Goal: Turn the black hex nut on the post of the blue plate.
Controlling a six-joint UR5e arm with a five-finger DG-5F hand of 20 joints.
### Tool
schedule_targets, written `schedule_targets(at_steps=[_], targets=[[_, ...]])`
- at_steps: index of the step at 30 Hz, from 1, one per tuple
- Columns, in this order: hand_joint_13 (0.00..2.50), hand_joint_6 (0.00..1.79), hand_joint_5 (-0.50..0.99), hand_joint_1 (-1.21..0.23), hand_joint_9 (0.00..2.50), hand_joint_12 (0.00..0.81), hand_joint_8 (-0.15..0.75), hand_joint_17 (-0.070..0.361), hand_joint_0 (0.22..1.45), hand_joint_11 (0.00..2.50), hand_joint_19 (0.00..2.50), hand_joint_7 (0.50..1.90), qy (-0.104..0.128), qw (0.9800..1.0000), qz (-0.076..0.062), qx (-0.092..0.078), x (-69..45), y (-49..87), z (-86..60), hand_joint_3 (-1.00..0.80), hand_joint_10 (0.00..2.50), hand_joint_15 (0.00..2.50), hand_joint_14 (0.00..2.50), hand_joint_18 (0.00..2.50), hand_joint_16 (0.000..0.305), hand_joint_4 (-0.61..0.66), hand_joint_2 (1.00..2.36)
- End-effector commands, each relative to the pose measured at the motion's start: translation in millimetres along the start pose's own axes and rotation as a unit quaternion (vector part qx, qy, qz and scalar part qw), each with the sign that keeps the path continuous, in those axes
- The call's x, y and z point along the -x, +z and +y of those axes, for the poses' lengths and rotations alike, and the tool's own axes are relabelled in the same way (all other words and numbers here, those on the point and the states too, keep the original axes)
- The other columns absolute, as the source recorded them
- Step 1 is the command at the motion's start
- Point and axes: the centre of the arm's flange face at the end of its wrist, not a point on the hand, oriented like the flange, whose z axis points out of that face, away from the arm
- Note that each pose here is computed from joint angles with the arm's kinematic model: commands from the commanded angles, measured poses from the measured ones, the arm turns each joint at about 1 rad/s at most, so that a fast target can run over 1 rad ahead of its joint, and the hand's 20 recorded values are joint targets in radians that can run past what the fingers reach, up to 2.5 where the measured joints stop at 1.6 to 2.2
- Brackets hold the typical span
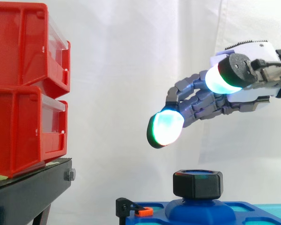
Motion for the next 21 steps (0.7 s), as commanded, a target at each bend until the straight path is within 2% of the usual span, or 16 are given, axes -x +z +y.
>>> schedule_targets(at_steps=[1,3,4,6,10,14,21], targets=[[0.23,0.5,-0.18,-0.31,0.34,0.384,0.274,0.128,0.49,0.04,0.0,0.89,-0.002,1.0,-0.009,0.003,-6.6,8.5,11.1,-0.5,0.0,0.0,0.0,0.02,0.057,0.25,1.0],[0.23,0.5,-0.18,-0.31,0.34,0.383,0.274,0.128,0.49,0.04,0.0,0.89,0.0,0.9999,-0.011,0.005,-18.3,17.1,15.5,-0.5,0.0,0.0,0.0,0.02,0.057,0.25,1.0],[0.23,0.5,-0.18,-0.31,0.34,0.383,0.275,0.128,0.49,0.03,0.0,0.88,0.007,0.9999,-0.012,0.003,-35.2,28.0,17.3,-0.5,0.0,0.0,0.0,0.02,0.057,0.25,1.0],[0.23,0.5,-0.18,-0.31,0.34,0.383,0.275,0.128,0.49,0.04,0.0,0.88,0.008,0.9999,-0.013,0.002,-41.5,31.5,18.8,-0.5,0.0,0.0,0.0,0.02,0.057,0.25,1.0],[0.24,0.5,-0.18,-0.31,0.35,0.385,0.275,0.127,0.49,0.04,0.0,0.89,0.009,0.9998,-0.015,0.007,-48.1,36.0,32.0,-0.5,0.0,0.0,0.0,0.02,0.057,0.25,1.0],[0.24,0.5,-0.18,-0.31,0.35,0.384,0.275,0.127,0.49,0.04,0.0,0.89,0.008,0.9998,-0.015,-0.003,-54.1,37.9,41.2,-0.5,0.0,0.0,0.0,0.02,0.057,0.25,1.0],[0.23,0.5,-0.18,-0.31,0.35,0.384,0.276,0.127,0.49,0.05,0.01,0.89,0.008,0.9999,-0.013,-0.004,-63.8,40.8,55.6,-0.5,0.0,0.0,0.0,0.01,0.056,0.25,1.0]])
